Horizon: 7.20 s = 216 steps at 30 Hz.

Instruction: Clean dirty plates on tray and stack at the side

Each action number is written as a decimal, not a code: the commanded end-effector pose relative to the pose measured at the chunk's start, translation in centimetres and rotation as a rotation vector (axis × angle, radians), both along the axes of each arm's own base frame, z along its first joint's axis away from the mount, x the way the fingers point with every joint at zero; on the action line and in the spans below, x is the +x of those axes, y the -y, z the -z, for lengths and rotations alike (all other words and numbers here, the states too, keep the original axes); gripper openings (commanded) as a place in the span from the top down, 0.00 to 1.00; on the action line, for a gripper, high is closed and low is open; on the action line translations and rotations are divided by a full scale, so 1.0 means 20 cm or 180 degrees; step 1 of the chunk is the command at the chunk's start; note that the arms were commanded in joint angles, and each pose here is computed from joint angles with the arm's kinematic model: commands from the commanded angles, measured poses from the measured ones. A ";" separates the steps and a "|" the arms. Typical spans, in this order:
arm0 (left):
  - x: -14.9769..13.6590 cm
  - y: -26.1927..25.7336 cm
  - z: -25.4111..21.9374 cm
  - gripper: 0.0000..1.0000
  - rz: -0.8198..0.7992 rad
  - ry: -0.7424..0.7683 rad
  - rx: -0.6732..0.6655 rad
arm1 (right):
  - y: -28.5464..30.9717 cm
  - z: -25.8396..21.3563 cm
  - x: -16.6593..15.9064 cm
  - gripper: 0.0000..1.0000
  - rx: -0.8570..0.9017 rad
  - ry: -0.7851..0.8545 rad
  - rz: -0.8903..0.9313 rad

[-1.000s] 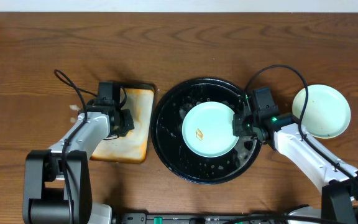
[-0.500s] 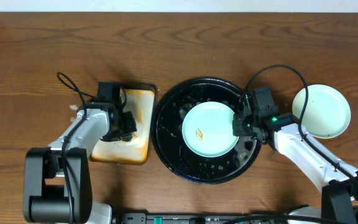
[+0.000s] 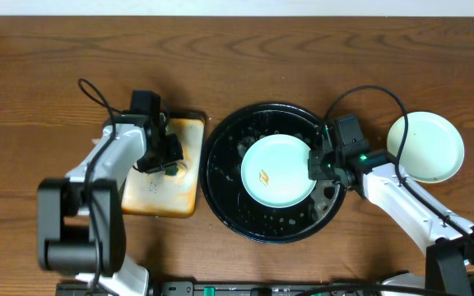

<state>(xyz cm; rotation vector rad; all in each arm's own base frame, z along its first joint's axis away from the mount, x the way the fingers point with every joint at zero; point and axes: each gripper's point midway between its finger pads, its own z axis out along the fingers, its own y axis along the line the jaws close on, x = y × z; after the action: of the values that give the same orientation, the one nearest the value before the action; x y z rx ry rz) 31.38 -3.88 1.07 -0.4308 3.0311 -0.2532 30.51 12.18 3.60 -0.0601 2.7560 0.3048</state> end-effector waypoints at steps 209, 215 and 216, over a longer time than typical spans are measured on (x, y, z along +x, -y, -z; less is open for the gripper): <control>0.03 -0.05 -0.32 0.18 0.0465 0.0251 0.0180 | -0.07 0.10 0.05 0.99 0.0020 -0.0043 -0.0368; 0.03 -0.05 -0.32 0.18 0.0463 0.0251 0.0180 | 0.00 -0.30 0.19 0.99 -0.0324 0.0739 -0.0448; 0.03 -0.05 -0.32 0.18 0.0463 0.0251 0.0180 | 0.01 -0.35 0.20 0.99 -0.0371 0.0842 -0.0450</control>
<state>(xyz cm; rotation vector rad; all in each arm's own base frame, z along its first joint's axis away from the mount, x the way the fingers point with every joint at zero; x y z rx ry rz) 32.35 -2.79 8.03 -0.2198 2.9649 -0.1802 31.67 12.43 4.58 -0.2447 2.7060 0.2766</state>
